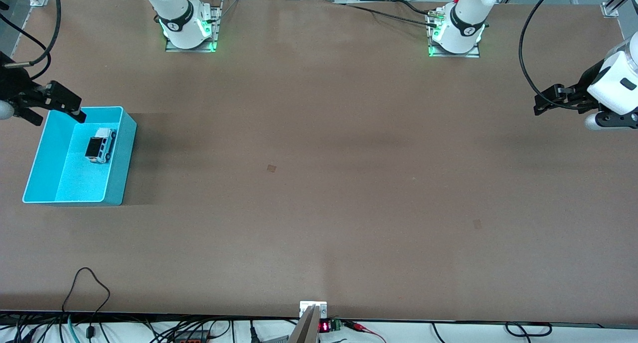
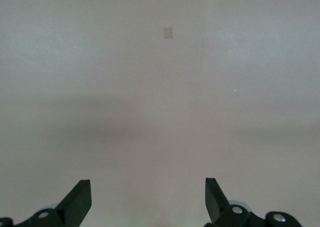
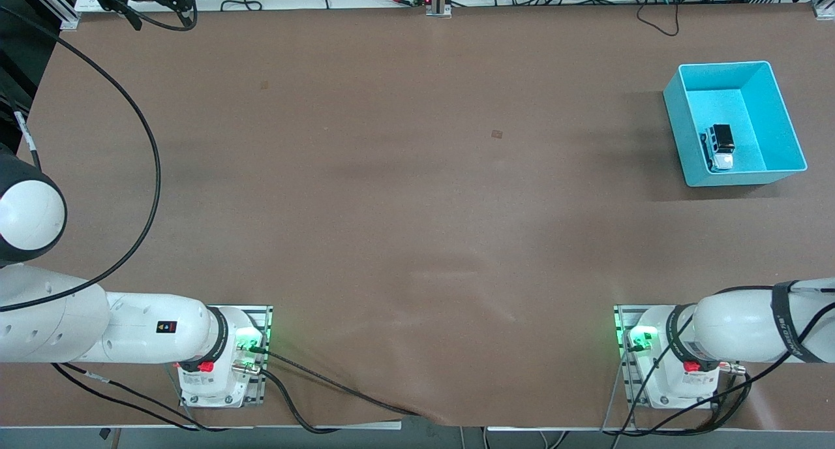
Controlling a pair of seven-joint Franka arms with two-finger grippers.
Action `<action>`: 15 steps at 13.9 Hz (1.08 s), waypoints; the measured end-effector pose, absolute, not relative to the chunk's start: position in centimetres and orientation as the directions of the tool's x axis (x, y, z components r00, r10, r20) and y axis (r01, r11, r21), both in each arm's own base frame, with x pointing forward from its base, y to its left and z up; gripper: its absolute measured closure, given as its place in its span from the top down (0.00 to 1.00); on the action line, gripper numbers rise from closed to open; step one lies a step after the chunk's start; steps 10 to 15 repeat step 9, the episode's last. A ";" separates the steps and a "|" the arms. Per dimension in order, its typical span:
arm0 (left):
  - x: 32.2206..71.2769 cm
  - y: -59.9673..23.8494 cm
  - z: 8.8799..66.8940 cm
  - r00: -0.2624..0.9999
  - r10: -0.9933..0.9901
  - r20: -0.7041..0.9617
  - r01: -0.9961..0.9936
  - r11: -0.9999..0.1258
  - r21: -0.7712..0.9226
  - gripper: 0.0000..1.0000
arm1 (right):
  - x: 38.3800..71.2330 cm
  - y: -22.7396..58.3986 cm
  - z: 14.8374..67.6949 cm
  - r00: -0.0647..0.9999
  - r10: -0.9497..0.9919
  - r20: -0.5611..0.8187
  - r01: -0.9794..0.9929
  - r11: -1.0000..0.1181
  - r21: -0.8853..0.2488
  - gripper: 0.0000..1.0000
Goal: Wind and store white jeep toy
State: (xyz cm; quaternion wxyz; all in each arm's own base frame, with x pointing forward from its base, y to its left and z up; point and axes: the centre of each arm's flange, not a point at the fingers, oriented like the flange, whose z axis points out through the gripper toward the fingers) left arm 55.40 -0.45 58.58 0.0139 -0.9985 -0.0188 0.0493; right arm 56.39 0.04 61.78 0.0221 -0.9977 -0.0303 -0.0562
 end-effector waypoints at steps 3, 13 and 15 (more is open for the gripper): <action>55.4 -0.4 58.6 0.994 0.039 -0.098 0.036 -0.999 -0.030 1.00 | 55.8 0.6 62.7 0.995 0.064 0.075 0.063 -0.998 0.011 1.00; 55.4 -0.4 58.6 0.994 0.039 -0.098 0.036 -0.999 -0.030 1.00 | 55.6 1.0 62.7 0.998 0.021 0.061 0.020 -1.000 0.015 1.00; 55.4 -0.4 58.6 0.994 0.039 -0.098 0.036 -0.999 -0.030 1.00 | 55.6 1.0 62.7 0.998 0.021 0.061 0.020 -1.000 0.015 1.00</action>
